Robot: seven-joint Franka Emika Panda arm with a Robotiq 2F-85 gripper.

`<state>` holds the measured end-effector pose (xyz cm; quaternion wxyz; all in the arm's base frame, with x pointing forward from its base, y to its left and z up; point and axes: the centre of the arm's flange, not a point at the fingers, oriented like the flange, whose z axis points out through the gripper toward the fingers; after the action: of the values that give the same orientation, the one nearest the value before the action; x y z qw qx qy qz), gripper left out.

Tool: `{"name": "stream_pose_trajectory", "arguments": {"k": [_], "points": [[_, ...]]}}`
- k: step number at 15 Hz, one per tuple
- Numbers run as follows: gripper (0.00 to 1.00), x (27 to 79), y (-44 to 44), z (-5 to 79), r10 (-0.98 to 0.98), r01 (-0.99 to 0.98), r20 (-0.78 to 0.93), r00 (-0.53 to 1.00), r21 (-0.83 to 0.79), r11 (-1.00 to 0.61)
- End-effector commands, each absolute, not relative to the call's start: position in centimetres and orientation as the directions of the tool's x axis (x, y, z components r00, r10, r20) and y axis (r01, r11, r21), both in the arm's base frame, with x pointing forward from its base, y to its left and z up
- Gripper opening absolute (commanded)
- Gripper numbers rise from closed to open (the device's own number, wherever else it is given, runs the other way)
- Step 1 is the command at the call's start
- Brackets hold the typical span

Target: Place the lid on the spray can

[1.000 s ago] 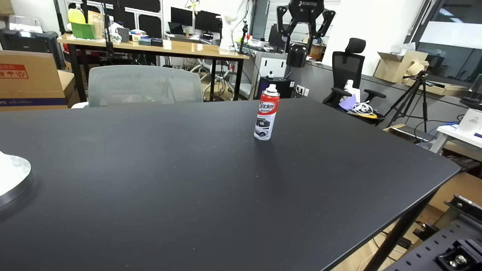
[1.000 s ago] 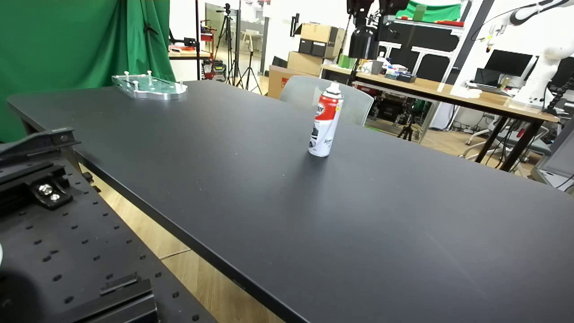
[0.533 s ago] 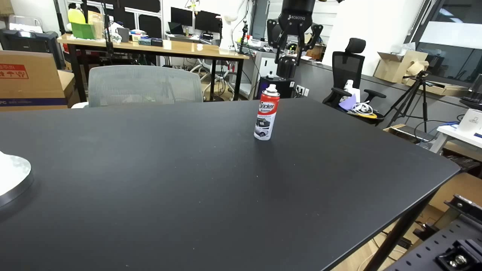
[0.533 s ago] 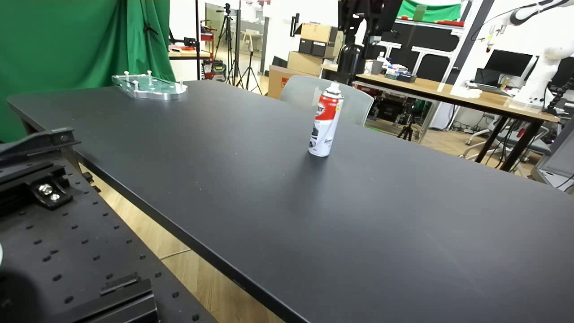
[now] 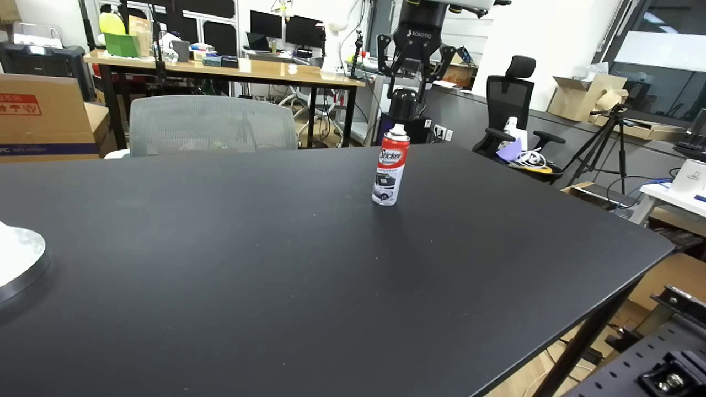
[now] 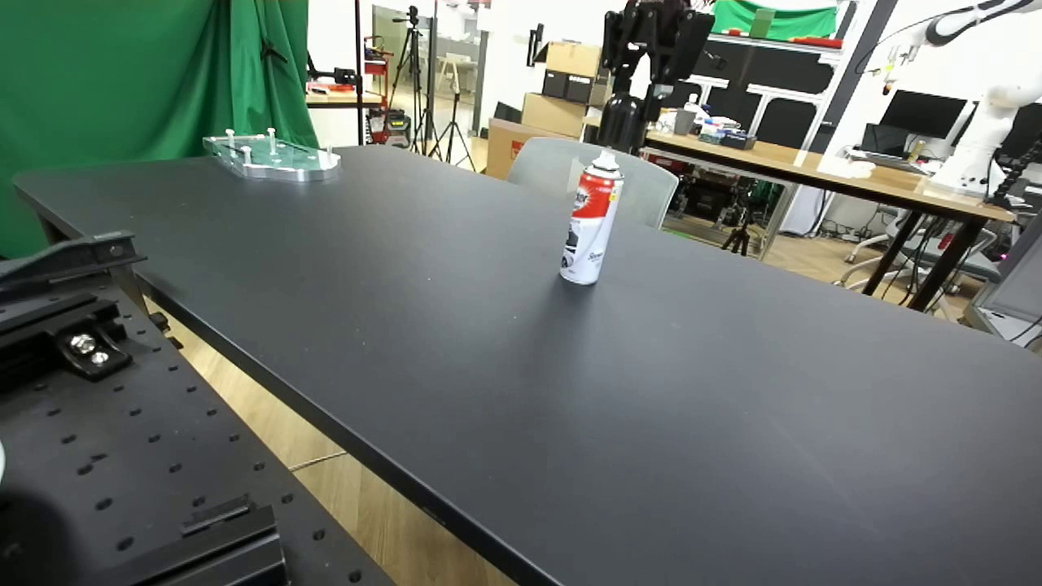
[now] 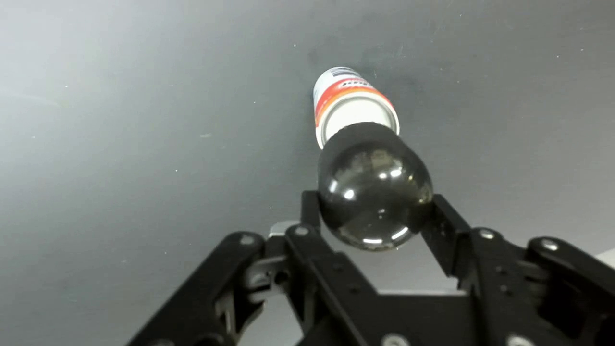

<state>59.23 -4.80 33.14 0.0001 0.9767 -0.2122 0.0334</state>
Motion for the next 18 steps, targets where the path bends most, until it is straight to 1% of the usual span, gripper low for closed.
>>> {"name": "stream_pose_trajectory", "arguments": {"k": [1,18], "points": [[0.31,60.4,-4.8,32.9,-0.418,-0.417,0.051,0.907,-0.037,-0.908],[0.31,59.7,-5.0,30.9,-0.429,-0.429,0.025,0.903,-0.016,-0.903]]}}
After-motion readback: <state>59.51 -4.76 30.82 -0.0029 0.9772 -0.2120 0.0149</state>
